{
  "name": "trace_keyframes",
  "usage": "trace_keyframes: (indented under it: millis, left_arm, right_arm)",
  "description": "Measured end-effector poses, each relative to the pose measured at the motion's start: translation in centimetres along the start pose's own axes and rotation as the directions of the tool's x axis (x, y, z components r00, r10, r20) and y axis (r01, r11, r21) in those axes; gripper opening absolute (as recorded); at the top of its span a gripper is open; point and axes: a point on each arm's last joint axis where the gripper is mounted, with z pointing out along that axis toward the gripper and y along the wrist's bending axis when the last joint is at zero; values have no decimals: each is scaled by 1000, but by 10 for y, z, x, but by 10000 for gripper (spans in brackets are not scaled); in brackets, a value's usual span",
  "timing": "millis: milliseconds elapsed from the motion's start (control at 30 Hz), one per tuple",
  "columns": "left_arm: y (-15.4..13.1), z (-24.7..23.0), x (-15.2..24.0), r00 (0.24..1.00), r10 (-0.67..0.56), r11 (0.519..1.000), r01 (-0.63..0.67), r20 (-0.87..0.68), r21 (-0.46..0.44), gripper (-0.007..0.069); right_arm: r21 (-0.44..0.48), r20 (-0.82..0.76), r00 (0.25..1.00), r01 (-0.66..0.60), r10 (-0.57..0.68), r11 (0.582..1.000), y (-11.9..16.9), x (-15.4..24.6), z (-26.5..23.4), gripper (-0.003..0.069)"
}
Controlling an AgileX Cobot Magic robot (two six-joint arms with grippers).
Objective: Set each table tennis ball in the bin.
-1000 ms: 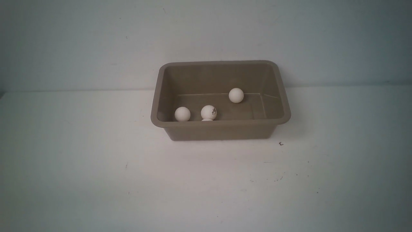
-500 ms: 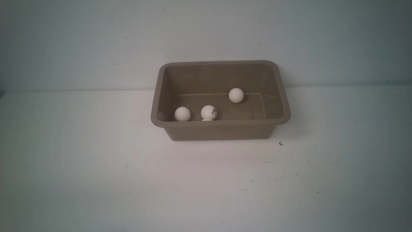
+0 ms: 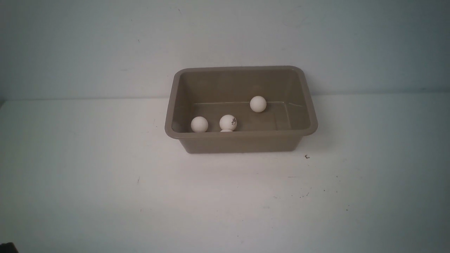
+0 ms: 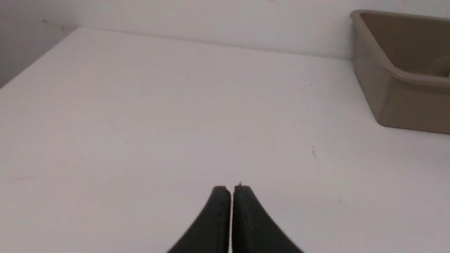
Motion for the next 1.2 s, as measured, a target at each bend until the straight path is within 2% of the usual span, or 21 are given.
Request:
trace_keyframes:
  millis: [67,200,467,567,767,1200]
  left_arm:
    - [-3,0,-2,1000,20,999,-20,21,32,-4]
    - [-7,0,-6,984,161,984,-165,72,62,-4]
    - [-5,0,0,978,209,977,-209,8,32,-4]
    - [-4,0,-1,981,195,980,-196,20,22,-4]
    - [-6,0,-4,994,94,995,-96,47,37,-4]
    - [-6,0,-4,995,86,995,-88,47,38,-4]
  right_arm:
    - [0,0,1000,0,0,1000,0,0,0,-17]
    - [0,0,1000,0,0,1000,0,0,0,-17]
    - [0,0,1000,0,0,1000,0,0,0,-17]
    - [0,0,1000,0,0,1000,0,0,0,-17]
    - [0,0,1000,0,0,1000,0,0,0,-17]
    - [0,0,1000,0,0,1000,0,0,0,-17]
